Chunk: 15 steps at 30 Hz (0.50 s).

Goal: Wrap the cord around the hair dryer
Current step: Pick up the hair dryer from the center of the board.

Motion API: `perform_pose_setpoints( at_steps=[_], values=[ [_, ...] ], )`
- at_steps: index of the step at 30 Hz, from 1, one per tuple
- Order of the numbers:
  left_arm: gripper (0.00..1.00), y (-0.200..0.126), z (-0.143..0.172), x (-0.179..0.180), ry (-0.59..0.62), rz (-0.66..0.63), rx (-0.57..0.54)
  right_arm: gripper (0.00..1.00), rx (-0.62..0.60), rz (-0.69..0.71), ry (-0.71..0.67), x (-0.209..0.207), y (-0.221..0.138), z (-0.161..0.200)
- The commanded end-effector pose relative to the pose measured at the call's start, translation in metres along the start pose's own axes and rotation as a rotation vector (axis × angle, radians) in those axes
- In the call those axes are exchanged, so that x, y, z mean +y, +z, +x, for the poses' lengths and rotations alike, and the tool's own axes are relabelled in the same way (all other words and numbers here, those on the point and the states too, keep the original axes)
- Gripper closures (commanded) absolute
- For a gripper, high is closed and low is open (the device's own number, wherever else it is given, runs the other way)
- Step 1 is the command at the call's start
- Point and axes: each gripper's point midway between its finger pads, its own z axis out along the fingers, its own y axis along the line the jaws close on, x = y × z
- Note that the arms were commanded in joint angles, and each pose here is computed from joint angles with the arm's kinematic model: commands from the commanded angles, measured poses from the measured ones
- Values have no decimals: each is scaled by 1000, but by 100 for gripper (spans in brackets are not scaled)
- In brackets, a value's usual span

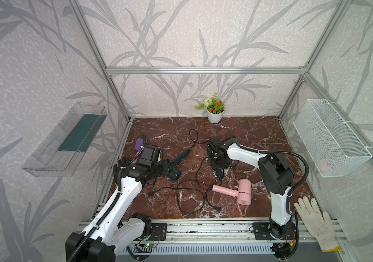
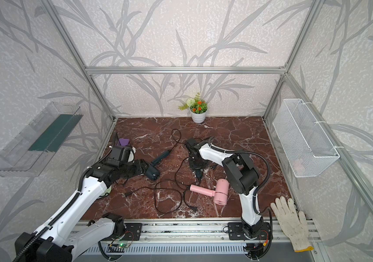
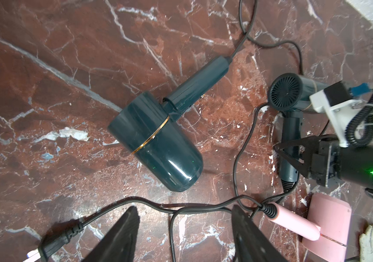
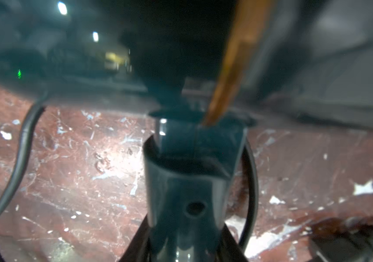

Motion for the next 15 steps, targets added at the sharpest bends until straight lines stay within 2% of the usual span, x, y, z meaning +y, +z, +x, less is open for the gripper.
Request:
perform_pose_setpoints(
  at_steps=[1, 3, 6, 9, 12, 13, 15],
  values=[
    [36, -18, -13, -10, 19, 23, -50, 74, -80, -71, -123, 14, -25, -20],
    [36, -26, -21, -15, 26, 42, -90, 78, -173, -142, -204, 29, -50, -34],
    [34, -43, -38, -25, 41, 76, -170, 83, -383, -257, -399, 56, -101, -52],
    [31, -67, -56, -38, 74, 103, -237, 85, -659, -356, -586, 78, -161, -62],
    [25, -92, -75, -55, 114, 149, -303, 88, -909, -410, -836, 97, -211, -55],
    [23, -100, -81, -60, 124, 160, -321, 90, -966, -404, -887, 98, -223, -55],
    [19, -117, -92, -71, 143, 192, -357, 96, -991, -391, -960, 101, -236, -55]
  ],
)
